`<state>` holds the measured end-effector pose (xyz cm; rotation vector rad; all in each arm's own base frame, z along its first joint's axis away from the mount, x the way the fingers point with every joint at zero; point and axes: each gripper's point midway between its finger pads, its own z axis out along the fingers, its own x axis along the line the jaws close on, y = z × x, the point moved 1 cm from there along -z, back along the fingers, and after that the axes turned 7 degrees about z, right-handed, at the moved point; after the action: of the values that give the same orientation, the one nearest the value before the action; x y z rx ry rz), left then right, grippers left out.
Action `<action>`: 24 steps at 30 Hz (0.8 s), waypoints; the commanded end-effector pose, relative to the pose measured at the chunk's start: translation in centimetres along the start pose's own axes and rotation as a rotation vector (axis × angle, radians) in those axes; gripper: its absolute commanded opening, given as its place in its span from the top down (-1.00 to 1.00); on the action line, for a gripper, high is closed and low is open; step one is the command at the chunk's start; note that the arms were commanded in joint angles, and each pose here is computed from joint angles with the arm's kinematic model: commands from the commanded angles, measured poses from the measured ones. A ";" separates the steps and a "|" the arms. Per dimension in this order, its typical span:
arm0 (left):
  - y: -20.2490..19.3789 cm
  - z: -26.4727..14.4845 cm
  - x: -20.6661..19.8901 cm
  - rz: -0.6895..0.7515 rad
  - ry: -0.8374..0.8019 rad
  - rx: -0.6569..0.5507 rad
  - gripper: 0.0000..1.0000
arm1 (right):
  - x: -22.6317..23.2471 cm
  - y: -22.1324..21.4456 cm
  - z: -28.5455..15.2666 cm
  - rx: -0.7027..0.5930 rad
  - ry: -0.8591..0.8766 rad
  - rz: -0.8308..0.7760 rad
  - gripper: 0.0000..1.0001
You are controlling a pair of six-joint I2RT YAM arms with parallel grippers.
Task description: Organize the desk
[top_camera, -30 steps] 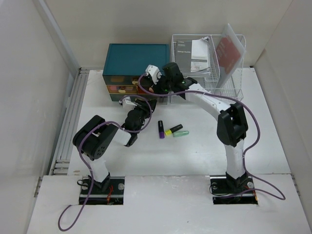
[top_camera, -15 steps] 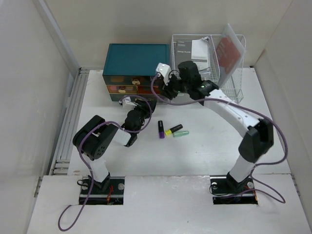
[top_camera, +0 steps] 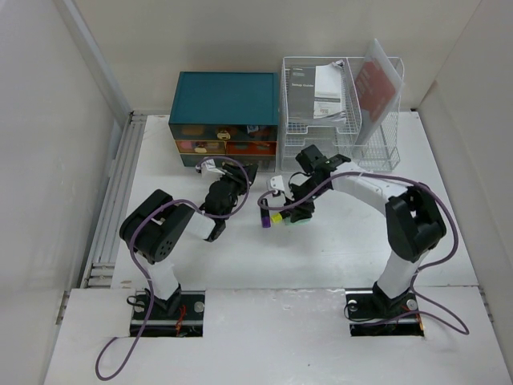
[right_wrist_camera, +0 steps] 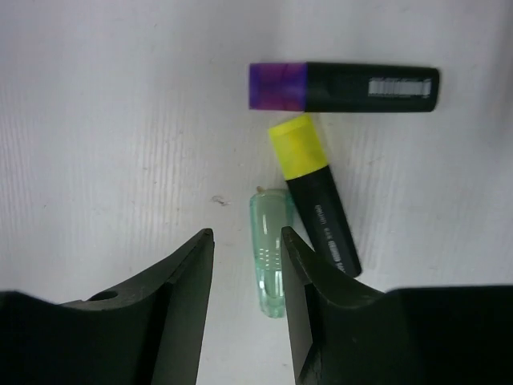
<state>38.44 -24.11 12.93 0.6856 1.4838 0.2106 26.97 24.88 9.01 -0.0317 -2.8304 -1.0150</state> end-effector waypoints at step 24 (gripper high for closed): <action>-0.7 0.1 0.3 0.020 -0.016 0.015 0.62 | -1.3 -3.7 2.0 0.073 -0.139 0.087 0.11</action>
<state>38.53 -24.24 12.86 0.6802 1.4715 0.2045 26.98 22.82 4.97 -0.2101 -2.9271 -0.8989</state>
